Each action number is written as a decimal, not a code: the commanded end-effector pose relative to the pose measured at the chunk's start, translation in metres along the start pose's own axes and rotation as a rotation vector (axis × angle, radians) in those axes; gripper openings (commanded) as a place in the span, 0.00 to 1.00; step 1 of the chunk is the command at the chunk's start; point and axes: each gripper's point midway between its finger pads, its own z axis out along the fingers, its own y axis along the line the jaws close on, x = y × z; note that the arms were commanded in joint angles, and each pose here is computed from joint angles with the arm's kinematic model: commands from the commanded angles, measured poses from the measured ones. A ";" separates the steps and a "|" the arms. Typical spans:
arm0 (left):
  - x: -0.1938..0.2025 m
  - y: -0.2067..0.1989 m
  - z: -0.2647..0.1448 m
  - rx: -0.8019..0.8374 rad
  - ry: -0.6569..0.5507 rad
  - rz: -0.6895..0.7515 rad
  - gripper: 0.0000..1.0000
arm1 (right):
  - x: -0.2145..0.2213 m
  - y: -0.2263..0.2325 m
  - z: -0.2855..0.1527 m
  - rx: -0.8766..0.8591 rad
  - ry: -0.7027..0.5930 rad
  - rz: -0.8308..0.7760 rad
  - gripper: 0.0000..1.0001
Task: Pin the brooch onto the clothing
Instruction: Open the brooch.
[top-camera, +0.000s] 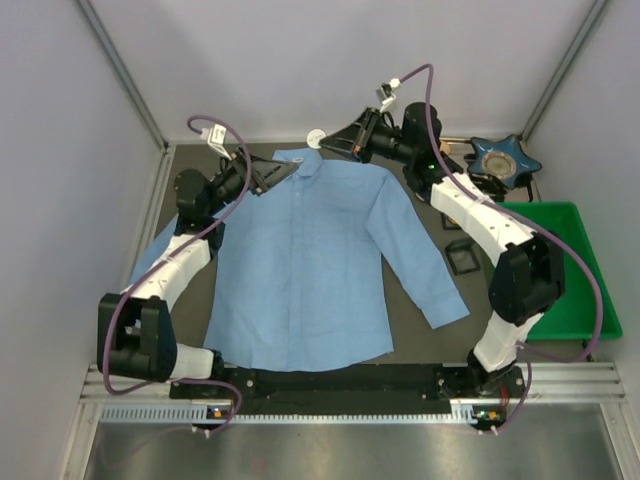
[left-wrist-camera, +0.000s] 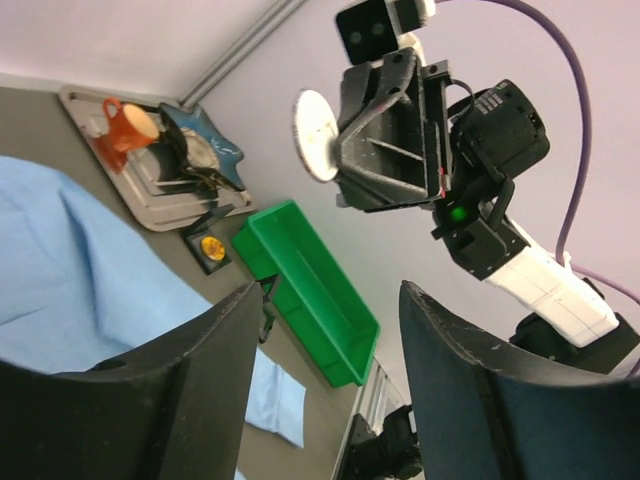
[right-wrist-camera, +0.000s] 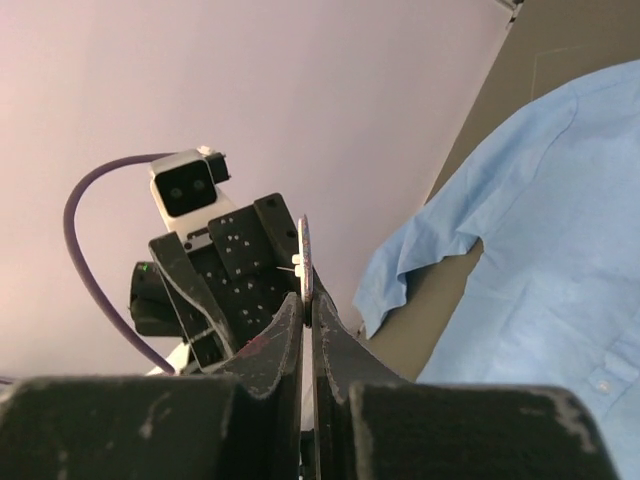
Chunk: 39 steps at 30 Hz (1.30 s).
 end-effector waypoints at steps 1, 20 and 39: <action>-0.014 -0.029 0.020 0.105 -0.091 0.050 0.59 | -0.003 0.043 -0.007 -0.069 -0.049 0.029 0.00; -0.014 -0.026 0.034 0.129 -0.107 0.009 0.24 | 0.028 0.053 -0.002 -0.109 0.008 0.047 0.00; -0.005 -0.019 0.028 0.109 -0.052 0.050 0.00 | 0.042 0.057 -0.011 -0.188 0.075 -0.068 0.25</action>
